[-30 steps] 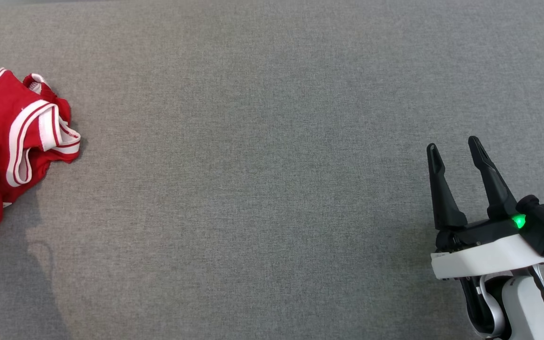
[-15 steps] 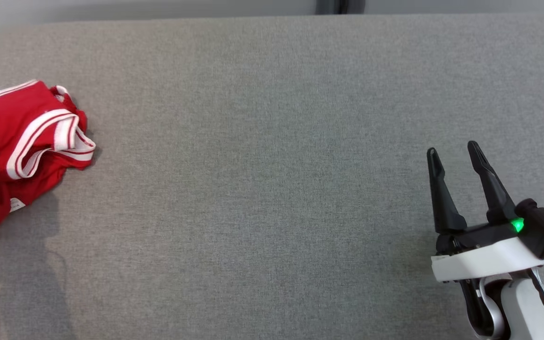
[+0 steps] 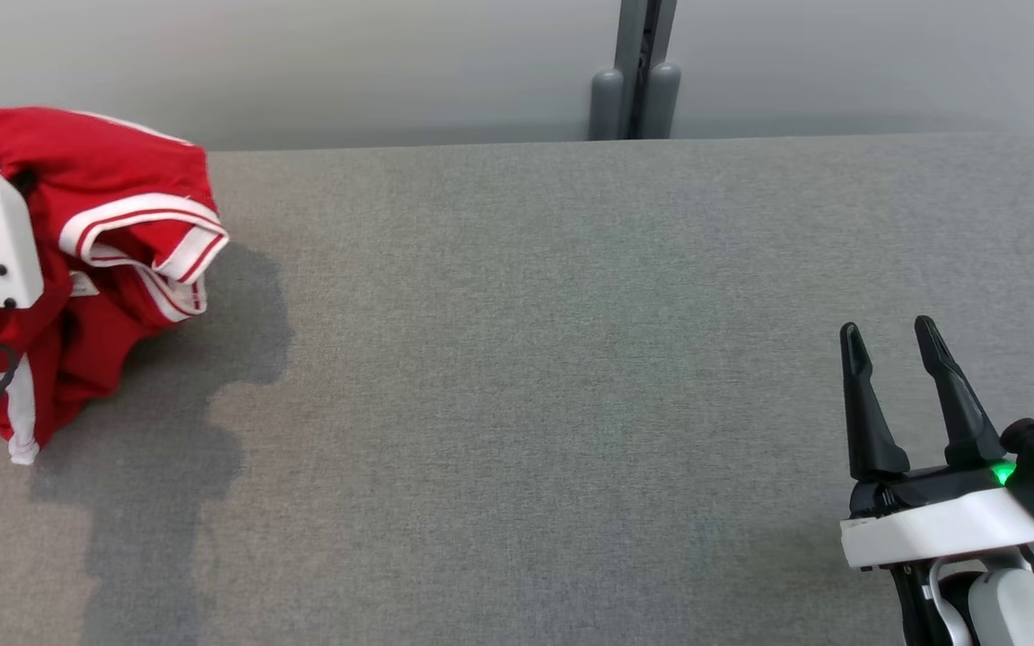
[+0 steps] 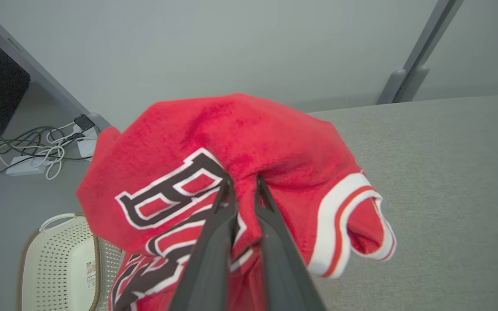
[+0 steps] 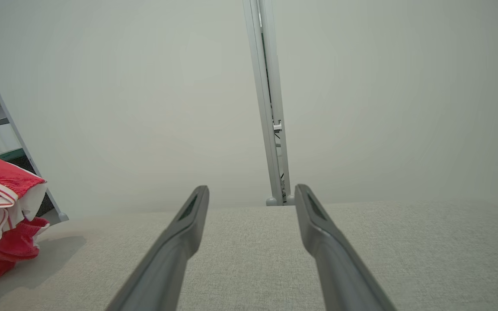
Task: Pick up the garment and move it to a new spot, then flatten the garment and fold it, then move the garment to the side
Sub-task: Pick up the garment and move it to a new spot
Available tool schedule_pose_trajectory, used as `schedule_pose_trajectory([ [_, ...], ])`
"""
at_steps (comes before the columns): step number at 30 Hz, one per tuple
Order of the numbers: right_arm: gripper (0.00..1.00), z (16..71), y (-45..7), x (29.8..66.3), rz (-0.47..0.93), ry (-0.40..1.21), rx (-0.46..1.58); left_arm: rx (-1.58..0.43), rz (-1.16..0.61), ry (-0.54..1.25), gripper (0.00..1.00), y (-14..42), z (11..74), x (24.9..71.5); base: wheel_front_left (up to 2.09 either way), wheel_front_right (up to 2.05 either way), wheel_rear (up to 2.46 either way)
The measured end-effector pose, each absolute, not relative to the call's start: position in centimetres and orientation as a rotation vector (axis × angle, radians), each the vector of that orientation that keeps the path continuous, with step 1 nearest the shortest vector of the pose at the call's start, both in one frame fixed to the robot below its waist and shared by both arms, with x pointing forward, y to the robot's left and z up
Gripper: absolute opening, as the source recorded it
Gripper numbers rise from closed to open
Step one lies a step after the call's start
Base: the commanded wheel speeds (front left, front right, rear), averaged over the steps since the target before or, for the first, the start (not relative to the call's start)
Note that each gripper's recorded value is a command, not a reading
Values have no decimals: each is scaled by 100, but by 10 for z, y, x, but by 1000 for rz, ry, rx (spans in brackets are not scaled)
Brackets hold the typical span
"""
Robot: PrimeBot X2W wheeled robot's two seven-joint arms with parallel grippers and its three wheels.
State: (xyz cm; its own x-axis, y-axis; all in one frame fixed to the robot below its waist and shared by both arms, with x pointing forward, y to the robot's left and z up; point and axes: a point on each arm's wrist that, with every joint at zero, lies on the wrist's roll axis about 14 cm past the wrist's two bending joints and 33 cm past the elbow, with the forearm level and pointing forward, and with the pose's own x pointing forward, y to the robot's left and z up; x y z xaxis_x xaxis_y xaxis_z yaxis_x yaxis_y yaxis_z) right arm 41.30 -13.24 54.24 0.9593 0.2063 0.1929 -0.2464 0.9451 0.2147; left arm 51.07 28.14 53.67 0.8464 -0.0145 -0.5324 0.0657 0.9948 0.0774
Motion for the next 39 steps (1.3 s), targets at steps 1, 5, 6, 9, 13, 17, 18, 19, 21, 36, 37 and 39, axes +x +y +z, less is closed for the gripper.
schedule_pose_trajectory([
  [1, 100, 547, -137, 409, 221, -183, 238, 115, -105, 517, 0, 259, 554, 515, 0, 0, 0],
  [5, 100, 553, -146, 401, 196, -199, 237, 155, -235, 427, 0, 208, 584, 522, 0, 0, 0],
  [6, 100, 554, -149, 399, 189, -203, 237, 165, -271, 406, 0, 194, 591, 523, 0, 0, 0],
  [9, 100, 556, -159, 393, 158, -208, 239, 162, -385, 335, 0, 147, 611, 522, 0, 0, 0],
  [13, 100, 560, -173, 384, 115, -226, 235, 132, -535, 253, 0, 88, 637, 513, 0, 0, 0],
  [17, 100, 562, -188, 375, 71, -237, 231, 95, -668, 165, 0, 35, 664, 499, 0, 0, 0],
  [18, 100, 562, -192, 373, 60, -239, 231, 96, -697, 147, 0, 24, 669, 495, 0, 0, 0],
  [19, 100, 561, -195, 372, 50, -238, 230, 94, -722, 133, 0, 15, 672, 491, 0, 0, 0],
  [21, 100, 560, -197, 370, 42, -236, 229, 87, -742, 131, 0, 7, 670, 488, 0, 0, 0],
  [36, 100, 543, -202, 370, 17, -191, 233, -108, -855, 399, 0, -48, 516, 416, 0, 0, 0],
  [37, 100, 543, -201, 370, 21, -190, 232, -114, -854, 411, 0, -50, 508, 412, 0, 0, 0],
  [39, 100, 542, -198, 373, 31, -185, 231, -123, -851, 426, 0, -53, 496, 405, 0, 0, 0],
])
